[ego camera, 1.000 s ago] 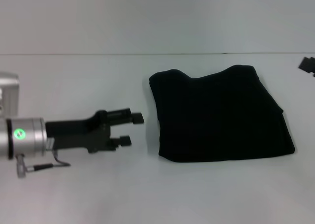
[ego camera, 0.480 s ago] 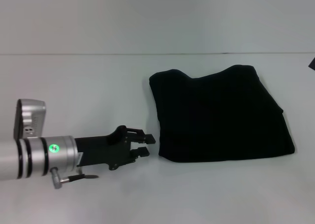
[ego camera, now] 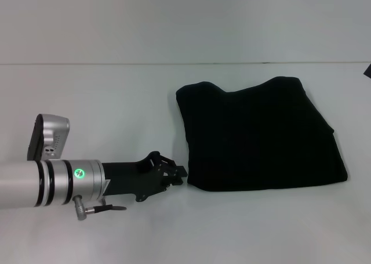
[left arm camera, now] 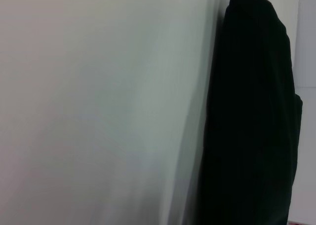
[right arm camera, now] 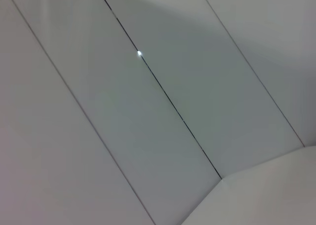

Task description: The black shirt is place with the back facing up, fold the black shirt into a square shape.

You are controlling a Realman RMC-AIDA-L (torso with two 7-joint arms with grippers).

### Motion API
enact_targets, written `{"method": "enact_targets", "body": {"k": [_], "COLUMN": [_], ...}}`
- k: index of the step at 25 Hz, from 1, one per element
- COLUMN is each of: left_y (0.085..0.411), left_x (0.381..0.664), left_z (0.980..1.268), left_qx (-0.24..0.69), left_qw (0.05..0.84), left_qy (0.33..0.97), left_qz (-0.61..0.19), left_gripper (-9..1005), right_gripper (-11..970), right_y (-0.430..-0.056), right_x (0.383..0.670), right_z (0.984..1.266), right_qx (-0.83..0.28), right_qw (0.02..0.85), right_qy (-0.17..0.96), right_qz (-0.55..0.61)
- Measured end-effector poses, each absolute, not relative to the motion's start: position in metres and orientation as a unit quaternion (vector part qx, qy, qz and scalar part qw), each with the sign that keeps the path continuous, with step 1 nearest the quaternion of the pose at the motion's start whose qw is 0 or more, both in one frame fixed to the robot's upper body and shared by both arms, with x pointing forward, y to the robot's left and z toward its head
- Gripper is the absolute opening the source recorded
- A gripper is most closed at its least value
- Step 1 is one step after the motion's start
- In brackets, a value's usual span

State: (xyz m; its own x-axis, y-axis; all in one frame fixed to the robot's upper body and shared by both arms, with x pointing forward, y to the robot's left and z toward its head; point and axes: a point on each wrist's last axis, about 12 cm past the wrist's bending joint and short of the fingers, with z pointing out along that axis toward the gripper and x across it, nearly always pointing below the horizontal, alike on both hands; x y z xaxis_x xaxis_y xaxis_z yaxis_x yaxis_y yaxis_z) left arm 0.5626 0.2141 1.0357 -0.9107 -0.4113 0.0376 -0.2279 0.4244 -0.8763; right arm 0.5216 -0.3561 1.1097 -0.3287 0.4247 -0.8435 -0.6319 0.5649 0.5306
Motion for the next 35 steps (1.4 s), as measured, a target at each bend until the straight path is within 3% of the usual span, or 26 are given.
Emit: {"method": "enact_targets", "body": {"k": [5,10,15,29,35], "left_y": [0.216,0.215,0.205,0.193,0.191], "left_x": [0.562,0.561,0.562,0.565,0.564], "left_z": [1.035,1.034,1.033,1.033,1.034], "left_qx": [-0.192,-0.192,-0.187,-0.172,-0.168], "left_qw": [0.093,0.092,0.092,0.086,0.087], "left_qy": [0.838,0.839,0.84,0.848,0.849], "left_qz": [-0.502,-0.501,-0.501,-0.494,-0.494], "left_gripper": [184,374,377,347,100], "right_gripper": [808,809,809,809,808], "right_y": [-0.356,-0.356,-0.355,-0.357,-0.358], "right_x": [0.521,0.521,0.523,0.52,0.519], "right_z": [1.11,1.109,1.109,1.105,1.105], "right_qx": [-0.074,-0.071,-0.072,-0.06,-0.059], "right_qw": [0.575,0.575,0.575,0.575,0.575], "right_qy": [0.671,0.672,0.671,0.673,0.674], "right_qz": [0.462,0.462,0.462,0.462,0.461]}}
